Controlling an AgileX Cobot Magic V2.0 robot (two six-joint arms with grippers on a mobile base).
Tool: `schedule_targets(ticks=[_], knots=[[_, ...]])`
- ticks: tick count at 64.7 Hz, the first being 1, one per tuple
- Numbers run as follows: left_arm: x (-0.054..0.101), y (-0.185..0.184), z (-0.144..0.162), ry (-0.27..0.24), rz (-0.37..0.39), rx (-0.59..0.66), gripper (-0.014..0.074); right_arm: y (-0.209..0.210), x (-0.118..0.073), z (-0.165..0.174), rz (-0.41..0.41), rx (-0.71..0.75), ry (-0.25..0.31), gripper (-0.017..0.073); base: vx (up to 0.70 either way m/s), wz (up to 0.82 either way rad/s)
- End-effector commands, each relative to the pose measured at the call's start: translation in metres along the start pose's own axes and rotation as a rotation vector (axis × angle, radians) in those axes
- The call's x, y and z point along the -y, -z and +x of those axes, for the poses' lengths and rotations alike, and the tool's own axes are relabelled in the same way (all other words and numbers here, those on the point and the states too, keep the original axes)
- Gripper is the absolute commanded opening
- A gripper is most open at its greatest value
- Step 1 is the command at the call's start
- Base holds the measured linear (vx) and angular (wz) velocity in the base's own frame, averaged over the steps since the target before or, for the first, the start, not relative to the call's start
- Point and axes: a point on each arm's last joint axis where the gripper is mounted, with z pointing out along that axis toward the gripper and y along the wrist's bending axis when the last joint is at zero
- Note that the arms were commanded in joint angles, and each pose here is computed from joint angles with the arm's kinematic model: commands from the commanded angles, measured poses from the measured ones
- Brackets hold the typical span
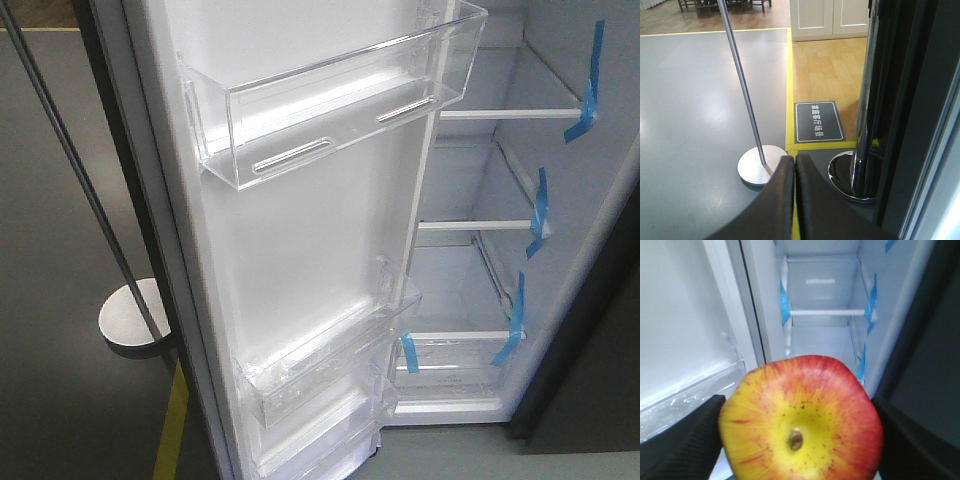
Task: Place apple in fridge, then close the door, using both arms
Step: 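Lower the apple into the upper door bin and open the right gripper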
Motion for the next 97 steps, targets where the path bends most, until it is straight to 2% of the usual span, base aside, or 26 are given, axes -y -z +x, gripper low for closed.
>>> schedule_targets(ticks=[1, 14, 24, 27, 42, 50, 54, 58, 66, 73, 81, 90, 97], knots=[[0.001, -0.001, -0.001, -0.001, 0.019, 0.06, -0.0005, 0.017, -0.007, -0.044, -0.049, 0.186, 0.069, 0.0134, 0.0, 0.0], [0.001, -0.001, -0.001, -0.001, 0.019, 0.06, -0.0005, 0.026, -0.026, -0.143, -0.233, 0.325, 0.146, 0.0143, 0.0, 0.0], [0.001, -0.001, -0.001, -0.001, 0.019, 0.06, -0.0005, 0.004, -0.035, -0.211, -0.369, 0.354, 0.151, 0.0164, 0.0, 0.0], [0.001, -0.001, -0.001, -0.001, 0.019, 0.06, -0.0005, -0.009, -0.037, -0.226, -0.404, 0.338, 0.149, 0.0169, 0.0, 0.0], [0.001, -0.001, -0.001, -0.001, 0.019, 0.06, -0.0005, -0.054, -0.046, -0.278, -0.578, 0.247, 0.221, 0.0178, 0.0, 0.0], [0.001, -0.001, -0.001, -0.001, 0.019, 0.06, -0.0005, -0.079, -0.059, -0.287, -0.622, 0.241, 0.228, 0.0182, 0.0, 0.0], [0.001, -0.001, -0.001, -0.001, 0.019, 0.06, -0.0005, -0.088, -0.071, -0.288, -0.637, 0.251, 0.256, 0.0188, 0.0, 0.0], [0.001, -0.001, -0.001, -0.001, 0.019, 0.06, -0.0005, -0.095, -0.088, -0.286, -0.648, 0.249, 0.31, 0.0192, 0.0, 0.0], [0.001, -0.001, -0.001, -0.001, 0.019, 0.06, -0.0005, -0.115, -0.116, -0.276, -0.612, 0.206, 0.392, 0.0209, 0.0, 0.0], [0.001, -0.001, -0.001, -0.001, 0.019, 0.06, -0.0005, -0.131, -0.133, -0.269, -0.564, 0.159, 0.39, 0.0248, 0.0, 0.0], [0.001, -0.001, -0.001, -0.001, 0.019, 0.06, -0.0005, -0.139, -0.142, -0.264, -0.535, 0.122, 0.384, 0.0353, 0.0, 0.0], [0.001, -0.001, -0.001, -0.001, 0.019, 0.06, -0.0005, -0.142, -0.143, -0.263, -0.537, 0.113, 0.374, 0.0526, 0.0, 0.0], [0.001, -0.001, -0.001, -0.001, 0.019, 0.06, -0.0005, -0.14, -0.142, -0.263, -0.533, 0.115, 0.381, 0.0622, 0.0, 0.0]])
